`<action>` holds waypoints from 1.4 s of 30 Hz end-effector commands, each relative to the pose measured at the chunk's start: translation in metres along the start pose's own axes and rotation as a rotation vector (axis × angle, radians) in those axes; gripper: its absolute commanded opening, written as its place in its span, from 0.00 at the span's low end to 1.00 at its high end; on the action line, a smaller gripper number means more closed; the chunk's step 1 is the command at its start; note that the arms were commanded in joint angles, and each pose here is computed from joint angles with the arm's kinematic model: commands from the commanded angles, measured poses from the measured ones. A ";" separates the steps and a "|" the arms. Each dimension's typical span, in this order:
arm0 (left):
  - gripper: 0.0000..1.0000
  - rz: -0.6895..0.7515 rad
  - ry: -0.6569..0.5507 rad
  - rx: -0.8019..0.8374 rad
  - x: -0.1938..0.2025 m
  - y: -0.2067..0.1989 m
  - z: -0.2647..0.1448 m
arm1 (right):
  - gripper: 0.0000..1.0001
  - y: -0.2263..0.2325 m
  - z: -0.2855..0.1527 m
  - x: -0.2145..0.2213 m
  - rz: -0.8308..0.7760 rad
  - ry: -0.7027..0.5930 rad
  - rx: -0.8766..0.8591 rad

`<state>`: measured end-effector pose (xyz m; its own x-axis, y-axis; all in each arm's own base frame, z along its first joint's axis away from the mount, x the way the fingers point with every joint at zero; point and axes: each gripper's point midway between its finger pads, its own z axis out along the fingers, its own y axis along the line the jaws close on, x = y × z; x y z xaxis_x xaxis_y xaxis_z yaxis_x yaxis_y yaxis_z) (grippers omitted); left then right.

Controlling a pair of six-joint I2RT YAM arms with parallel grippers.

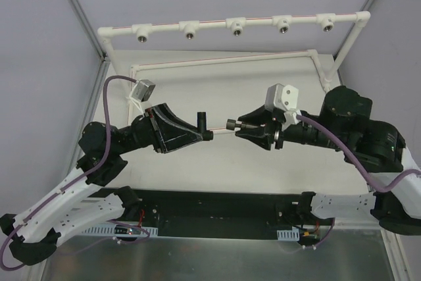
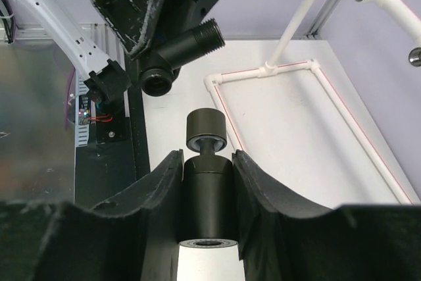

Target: Install the water faucets

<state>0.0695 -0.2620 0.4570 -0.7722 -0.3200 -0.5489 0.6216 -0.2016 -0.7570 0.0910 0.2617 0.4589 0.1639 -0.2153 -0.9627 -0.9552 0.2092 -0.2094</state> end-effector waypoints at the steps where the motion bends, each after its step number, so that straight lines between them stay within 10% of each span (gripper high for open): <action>1: 0.00 0.083 -0.071 -0.043 -0.010 0.002 -0.007 | 0.00 -0.001 0.013 0.000 0.052 0.009 -0.078; 42: 0.00 0.029 -0.017 0.046 -0.007 -0.001 0.011 | 0.00 0.004 0.007 -0.007 0.208 -0.170 -0.180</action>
<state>0.0901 -0.2789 0.4369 -0.7850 -0.3163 -0.5327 0.5944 -0.1421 -0.7915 0.0925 0.2712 0.4417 -0.0598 -0.0894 -0.9942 -0.9950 0.0855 0.0521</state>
